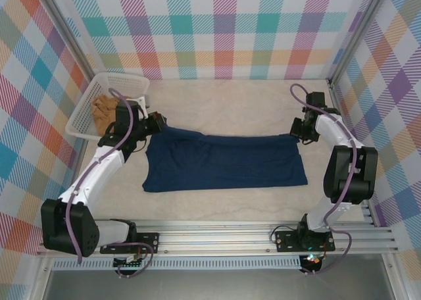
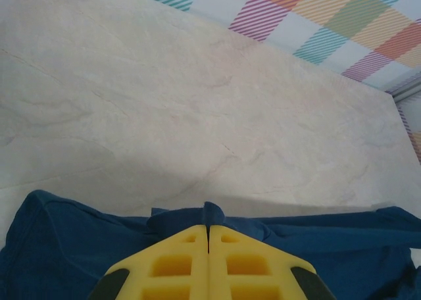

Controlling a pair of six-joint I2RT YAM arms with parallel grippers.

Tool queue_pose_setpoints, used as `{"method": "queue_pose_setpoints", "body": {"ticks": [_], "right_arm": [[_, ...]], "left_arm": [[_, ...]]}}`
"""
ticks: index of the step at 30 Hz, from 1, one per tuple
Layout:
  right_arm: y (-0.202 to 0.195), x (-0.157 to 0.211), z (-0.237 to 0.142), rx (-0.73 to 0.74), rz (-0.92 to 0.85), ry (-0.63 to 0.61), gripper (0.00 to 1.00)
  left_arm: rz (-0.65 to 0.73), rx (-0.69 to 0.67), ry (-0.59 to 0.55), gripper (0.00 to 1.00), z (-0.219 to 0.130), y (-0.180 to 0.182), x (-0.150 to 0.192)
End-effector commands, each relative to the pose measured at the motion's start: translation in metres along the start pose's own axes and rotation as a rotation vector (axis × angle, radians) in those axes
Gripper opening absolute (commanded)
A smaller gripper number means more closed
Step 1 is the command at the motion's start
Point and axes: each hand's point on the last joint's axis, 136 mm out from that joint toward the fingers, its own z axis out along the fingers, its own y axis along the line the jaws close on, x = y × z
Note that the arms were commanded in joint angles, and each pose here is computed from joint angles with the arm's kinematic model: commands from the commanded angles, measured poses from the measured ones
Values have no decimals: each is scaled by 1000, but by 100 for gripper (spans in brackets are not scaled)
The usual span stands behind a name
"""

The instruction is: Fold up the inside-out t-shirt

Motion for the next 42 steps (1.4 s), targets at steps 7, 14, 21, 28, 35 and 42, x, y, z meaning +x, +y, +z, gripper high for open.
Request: {"method": "queue_pose_setpoints", "body": {"ticks": [7,14,21,28,35,42], "right_arm": [[-12,12,-11,36,5,10,1],[-17,23,-4,51,14,27,1],[-23,25,4,87,4,42,1],[-28,37,17,101,14,76,3],[-36,60,32,130,48,129,6],[-36,75,41,119,72,155,20]], "left_arm": [[-42,10,34,0,-30,-1,34],[-82,8,103,0,-26,7,70],[-69,-17,147,0,-26,13,88],[-96,-49,217,0,-22,27,121],[-118,-77,261,0,-22,38,143],[-123,-94,271,0,-26,41,147]]}}
